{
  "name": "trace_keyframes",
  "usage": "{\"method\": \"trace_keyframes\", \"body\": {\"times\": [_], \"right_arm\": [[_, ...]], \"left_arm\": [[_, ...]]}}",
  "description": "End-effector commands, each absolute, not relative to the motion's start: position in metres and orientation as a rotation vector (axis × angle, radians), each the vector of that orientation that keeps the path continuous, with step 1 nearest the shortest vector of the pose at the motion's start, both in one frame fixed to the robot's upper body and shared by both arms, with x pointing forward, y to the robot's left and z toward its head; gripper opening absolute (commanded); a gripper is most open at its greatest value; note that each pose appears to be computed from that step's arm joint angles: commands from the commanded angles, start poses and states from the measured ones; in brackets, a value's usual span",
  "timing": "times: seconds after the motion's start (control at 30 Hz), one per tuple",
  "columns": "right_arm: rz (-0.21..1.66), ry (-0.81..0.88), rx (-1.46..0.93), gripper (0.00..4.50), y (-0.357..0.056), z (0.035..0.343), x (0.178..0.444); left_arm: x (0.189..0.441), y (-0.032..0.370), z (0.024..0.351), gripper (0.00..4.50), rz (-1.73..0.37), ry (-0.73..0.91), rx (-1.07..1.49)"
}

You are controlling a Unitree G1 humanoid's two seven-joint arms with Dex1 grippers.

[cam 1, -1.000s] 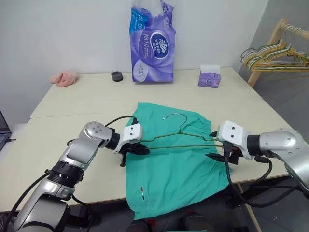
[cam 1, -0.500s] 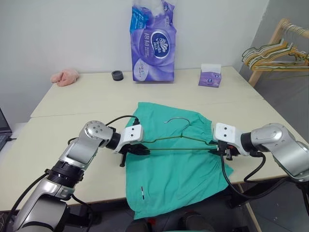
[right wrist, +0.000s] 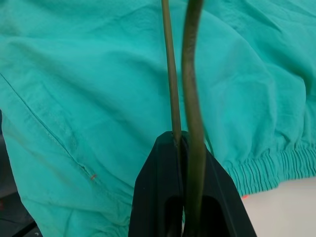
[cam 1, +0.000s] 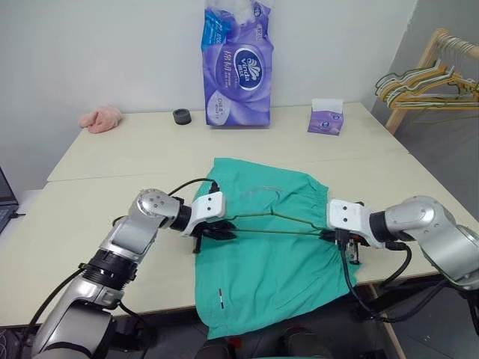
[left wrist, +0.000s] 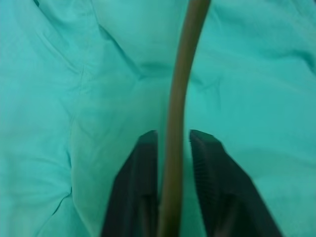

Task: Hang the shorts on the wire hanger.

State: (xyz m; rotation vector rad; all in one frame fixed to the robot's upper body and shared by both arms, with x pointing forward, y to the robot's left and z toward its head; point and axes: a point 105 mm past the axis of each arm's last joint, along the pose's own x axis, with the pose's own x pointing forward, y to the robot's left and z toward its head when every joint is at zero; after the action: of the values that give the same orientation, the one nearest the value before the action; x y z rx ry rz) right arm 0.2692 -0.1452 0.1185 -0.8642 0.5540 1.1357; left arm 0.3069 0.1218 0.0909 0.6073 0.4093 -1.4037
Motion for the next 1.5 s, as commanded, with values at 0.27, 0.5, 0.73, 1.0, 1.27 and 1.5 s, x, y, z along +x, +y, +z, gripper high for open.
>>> {"method": "trace_keyframes", "body": {"times": [0.27, 0.5, 0.73, 1.0, 1.27, 1.5], "right_arm": [[1.04, 0.535, -0.779, 0.0, -0.164, 0.132, 0.263], [0.825, 0.601, -0.573, 0.0, -0.202, 0.121, 0.251], [0.553, 0.651, -0.322, 0.0, -0.244, 0.109, 0.229], [0.361, 0.74, -0.119, 0.0, -0.272, 0.085, 0.197], [0.332, 0.841, -0.047, 0.0, -0.273, 0.07, 0.184], [0.389, 0.875, -0.069, 0.0, -0.265, 0.069, 0.184]], "left_arm": [[0.347, 0.133, 0.137, 2.86, -1.154, 0.169, 0.416], [0.37, 0.166, 0.146, 2.86, -0.972, 0.169, 0.282], [0.35, 0.153, 0.133, 2.86, -1.098, 0.247, 0.178], [0.323, 0.131, 0.133, 2.86, -1.3, 0.262, 0.191], [0.334, 0.116, 0.155, 2.86, -1.306, 0.069, 0.418], [0.342, 0.123, 0.153, 2.86, -1.268, 0.059, 0.437]]}}
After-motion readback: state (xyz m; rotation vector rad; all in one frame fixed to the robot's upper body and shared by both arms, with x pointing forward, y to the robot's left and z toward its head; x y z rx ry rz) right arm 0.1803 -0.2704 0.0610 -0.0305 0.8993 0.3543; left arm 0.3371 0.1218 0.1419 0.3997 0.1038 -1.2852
